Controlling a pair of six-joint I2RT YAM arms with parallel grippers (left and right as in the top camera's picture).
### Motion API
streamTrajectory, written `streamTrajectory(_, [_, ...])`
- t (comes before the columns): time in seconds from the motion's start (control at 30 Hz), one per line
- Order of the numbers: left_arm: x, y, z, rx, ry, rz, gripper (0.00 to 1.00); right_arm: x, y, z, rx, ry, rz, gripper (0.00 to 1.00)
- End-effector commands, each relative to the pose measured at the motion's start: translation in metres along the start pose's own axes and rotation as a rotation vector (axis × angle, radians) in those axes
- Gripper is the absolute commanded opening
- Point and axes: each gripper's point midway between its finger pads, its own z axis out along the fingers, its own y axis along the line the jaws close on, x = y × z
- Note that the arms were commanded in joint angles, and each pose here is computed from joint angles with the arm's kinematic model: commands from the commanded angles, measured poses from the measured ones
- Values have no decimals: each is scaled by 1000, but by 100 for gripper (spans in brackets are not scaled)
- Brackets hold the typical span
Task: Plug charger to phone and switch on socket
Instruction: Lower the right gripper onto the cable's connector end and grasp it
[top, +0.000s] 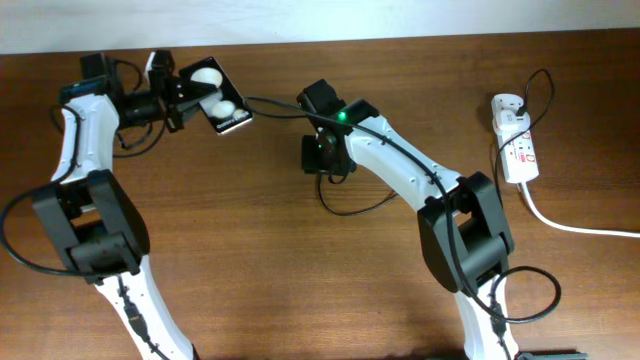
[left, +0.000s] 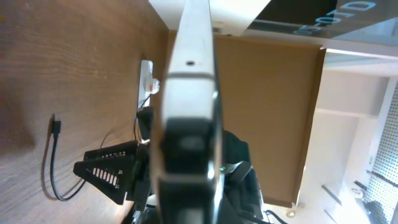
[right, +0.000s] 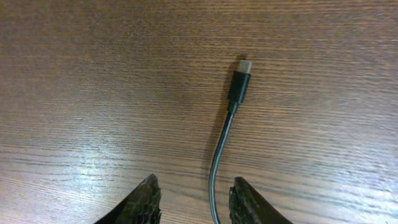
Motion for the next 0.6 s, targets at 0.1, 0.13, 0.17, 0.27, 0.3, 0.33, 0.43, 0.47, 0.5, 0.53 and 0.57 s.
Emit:
streamTrajectory(0.1, [-8, -23, -42, 39, -79, 58, 0, -6, -9, 21, -1, 19, 28, 36])
streamTrajectory(0.13, [-8, -23, -44, 39, -84, 57, 0, -7, -10, 25, 0, 20, 30, 36])
streamTrajectory(0.17, [-9, -23, -46, 39, -87, 57, 0, -9, -11, 28, 0, 19, 34, 35])
streamTrajectory(0.27, [-9, -23, -45, 39, -86, 57, 0, -13, -13, 35, -4, 8, 37, 35])
streamTrajectory(0.3, [-9, -23, -45, 39, -86, 57, 0, -16, -12, 35, -7, -3, 35, 34])
streamTrajectory(0.33, [-9, -23, -45, 39, -86, 57, 0, -19, -10, 35, -16, -17, 33, 34])
streamTrajectory(0.43, [-9, -23, -45, 39, -86, 56, 0, -20, -12, 38, -6, -29, 33, 33])
streamTrajectory(0.47, [-9, -23, -45, 39, -86, 56, 0, -20, -13, 39, -6, -31, 32, 32])
streamTrajectory(0.5, [-9, -23, -45, 39, -86, 56, 0, -20, -13, 40, -6, -33, 32, 31])
streamTrajectory(0.53, [-9, -23, -45, 39, -86, 57, 0, -20, -15, 41, 3, -37, 37, 30])
streamTrajectory(0.57, [-9, -23, -45, 39, -86, 57, 0, -20, -21, 42, 29, -45, 60, 29])
